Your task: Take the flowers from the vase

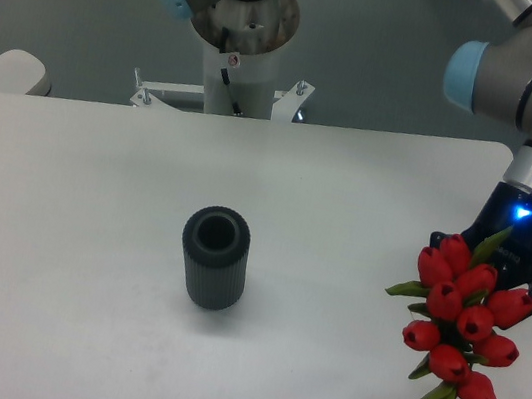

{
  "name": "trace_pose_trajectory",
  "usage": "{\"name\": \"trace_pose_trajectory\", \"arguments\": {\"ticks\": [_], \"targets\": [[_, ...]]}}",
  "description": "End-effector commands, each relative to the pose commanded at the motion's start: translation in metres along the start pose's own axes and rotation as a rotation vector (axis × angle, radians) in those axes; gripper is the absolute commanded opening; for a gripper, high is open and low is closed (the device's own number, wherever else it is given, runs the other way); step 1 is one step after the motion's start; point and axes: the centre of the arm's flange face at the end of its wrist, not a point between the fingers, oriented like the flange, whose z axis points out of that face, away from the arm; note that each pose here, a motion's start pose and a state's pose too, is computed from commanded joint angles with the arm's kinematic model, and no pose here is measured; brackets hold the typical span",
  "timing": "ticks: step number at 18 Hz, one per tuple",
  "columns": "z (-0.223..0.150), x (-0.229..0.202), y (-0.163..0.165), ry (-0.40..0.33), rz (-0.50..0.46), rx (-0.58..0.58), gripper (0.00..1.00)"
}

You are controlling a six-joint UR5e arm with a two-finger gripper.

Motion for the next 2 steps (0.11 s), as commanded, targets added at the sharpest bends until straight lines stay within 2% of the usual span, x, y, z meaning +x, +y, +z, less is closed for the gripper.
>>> {"name": "trace_pose_trajectory", "arguments": {"ticks": [2], "targets": [[-0.0004, -0.0003, -0.0005, -0.001, 0.0, -0.001, 0.38]]}}
